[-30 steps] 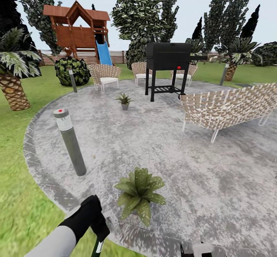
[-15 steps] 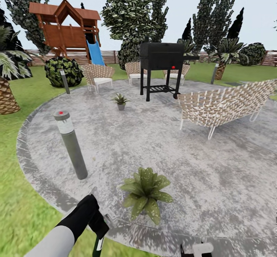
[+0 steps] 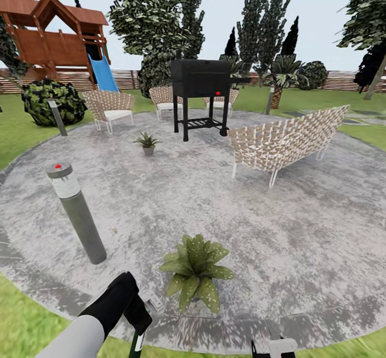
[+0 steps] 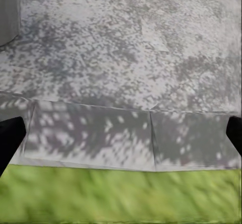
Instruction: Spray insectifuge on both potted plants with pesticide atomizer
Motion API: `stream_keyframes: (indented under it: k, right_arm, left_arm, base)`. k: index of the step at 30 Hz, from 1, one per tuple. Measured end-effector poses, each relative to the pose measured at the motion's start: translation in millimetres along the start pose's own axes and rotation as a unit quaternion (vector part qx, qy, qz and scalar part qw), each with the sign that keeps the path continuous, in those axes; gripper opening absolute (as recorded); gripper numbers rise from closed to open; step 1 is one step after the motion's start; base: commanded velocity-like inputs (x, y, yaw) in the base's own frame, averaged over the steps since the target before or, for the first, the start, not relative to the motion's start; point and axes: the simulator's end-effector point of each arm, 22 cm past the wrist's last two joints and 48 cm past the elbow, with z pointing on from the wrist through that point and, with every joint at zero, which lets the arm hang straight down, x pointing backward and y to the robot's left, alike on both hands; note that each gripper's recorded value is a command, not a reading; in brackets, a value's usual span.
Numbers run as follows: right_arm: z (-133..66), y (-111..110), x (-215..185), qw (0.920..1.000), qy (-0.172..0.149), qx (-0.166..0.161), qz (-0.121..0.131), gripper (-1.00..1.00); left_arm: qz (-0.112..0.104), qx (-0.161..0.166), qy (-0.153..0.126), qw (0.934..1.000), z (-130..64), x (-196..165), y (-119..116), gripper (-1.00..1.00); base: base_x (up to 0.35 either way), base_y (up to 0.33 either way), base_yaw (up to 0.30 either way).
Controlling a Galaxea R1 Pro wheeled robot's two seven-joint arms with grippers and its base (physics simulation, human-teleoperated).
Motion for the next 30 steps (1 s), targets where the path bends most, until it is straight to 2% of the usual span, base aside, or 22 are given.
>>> stream_keyframes:
  k: [9, 13, 24, 30]
  right_arm:
    - [0.0, 0.0, 0.0, 1.0, 0.0, 0.0, 0.0, 1.0]
    - [0.0, 0.1, 0.1, 1.0, 0.0, 0.0, 0.0, 1.0]
    - [0.2, 0.0, -0.2, 1.0, 0.0, 0.0, 0.001, 1.0]
    - [0.1, -0.4, -1.2, 1.0, -0.001, 0.001, 0.001, 1.0]
  left_arm:
    - [0.001, -0.002, -0.003, 1.0, -1.7, -2.2, 1.2, -1.0]
    - [0.0, -0.002, -0.003, 1.0, -1.9, -2.3, 1.2, -1.0]
    - [-0.001, -0.002, -0.003, 1.0, -1.9, -2.1, 1.1, -1.0]
    - [0.0, -0.002, -0.004, 1.0, -2.9, -2.8, 1.1, -1.0]
  base:
    - [0.0, 0.025, -0.294]
    - [0.0, 0.268, -0.217]
    - [0.0, 0.303, -0.016]
    - [0.0, 0.299, -0.226]
